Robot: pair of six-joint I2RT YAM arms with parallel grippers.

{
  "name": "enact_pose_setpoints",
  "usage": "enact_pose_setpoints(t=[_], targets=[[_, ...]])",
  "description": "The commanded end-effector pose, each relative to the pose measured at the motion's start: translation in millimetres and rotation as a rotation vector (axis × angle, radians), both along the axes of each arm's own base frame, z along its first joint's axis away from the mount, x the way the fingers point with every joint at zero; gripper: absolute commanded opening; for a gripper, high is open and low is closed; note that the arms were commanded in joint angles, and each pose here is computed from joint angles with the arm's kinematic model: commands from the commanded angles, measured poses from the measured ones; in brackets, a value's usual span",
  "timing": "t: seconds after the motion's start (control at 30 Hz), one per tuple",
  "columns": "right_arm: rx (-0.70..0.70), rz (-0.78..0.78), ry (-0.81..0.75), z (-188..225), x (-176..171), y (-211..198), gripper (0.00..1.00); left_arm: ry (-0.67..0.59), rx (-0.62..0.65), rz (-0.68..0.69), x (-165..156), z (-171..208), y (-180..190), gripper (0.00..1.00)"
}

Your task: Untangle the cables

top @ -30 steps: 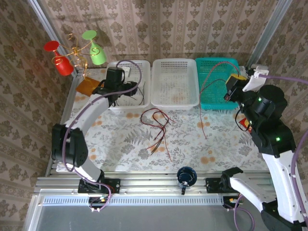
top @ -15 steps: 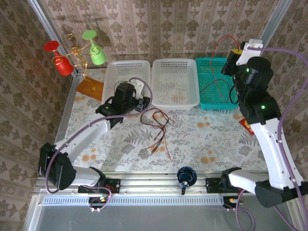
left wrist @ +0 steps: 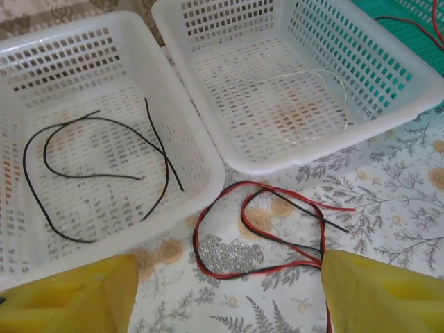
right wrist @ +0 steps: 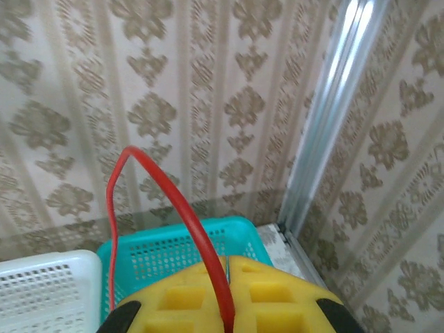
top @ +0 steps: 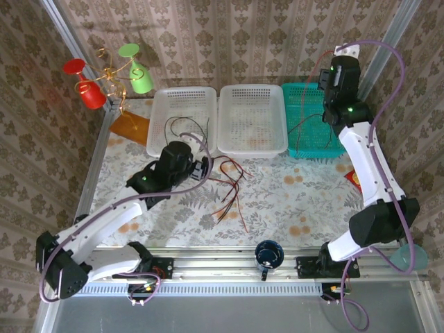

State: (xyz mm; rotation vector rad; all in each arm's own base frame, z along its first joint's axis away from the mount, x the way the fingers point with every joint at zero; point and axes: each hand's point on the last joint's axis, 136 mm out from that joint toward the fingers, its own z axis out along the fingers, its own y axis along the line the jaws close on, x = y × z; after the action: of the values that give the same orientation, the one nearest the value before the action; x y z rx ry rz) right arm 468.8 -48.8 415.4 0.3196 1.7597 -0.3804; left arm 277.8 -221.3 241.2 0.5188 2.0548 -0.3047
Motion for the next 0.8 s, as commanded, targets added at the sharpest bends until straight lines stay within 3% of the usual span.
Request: enact_pose_setpoints(t=[0.0,0.2,0.37,0.47,0.67,0.7,0.77], targets=[[0.057,-0.038,0.033,-24.5,2.6,-13.0,0.0,0.051,-0.015,0.057,-15.8,-19.0,12.6,0.7],[0.118,0.018,0.336,-141.6,24.9,-8.9,0.0,0.088,-0.046,0.047,-28.4,-37.2,3.4,0.7],[0.204,-0.016,0.657,-255.5,17.8,-7.7,0.0,0.092,-0.039,0.03,-28.6,-39.4,-5.8,0.7],[0.252,-0.051,0.771,-300.2,10.6,-10.1,0.0,0.09,-0.038,0.022,-28.6,-37.5,-8.8,0.7],[0.375,-0.084,0.823,-325.0,8.2,-16.4,0.0,0.092,-0.03,0.016,-30.0,-36.6,-9.9,0.7],[0.384,-0.083,0.825,-324.2,7.9,-18.0,0.02,0.092,-0.028,0.016,-30.1,-36.8,-9.5,0.7],[0.401,-0.072,0.807,-315.7,8.6,-19.7,0.16,0.095,-0.027,0.018,-30.1,-37.4,-9.0,0.7]])
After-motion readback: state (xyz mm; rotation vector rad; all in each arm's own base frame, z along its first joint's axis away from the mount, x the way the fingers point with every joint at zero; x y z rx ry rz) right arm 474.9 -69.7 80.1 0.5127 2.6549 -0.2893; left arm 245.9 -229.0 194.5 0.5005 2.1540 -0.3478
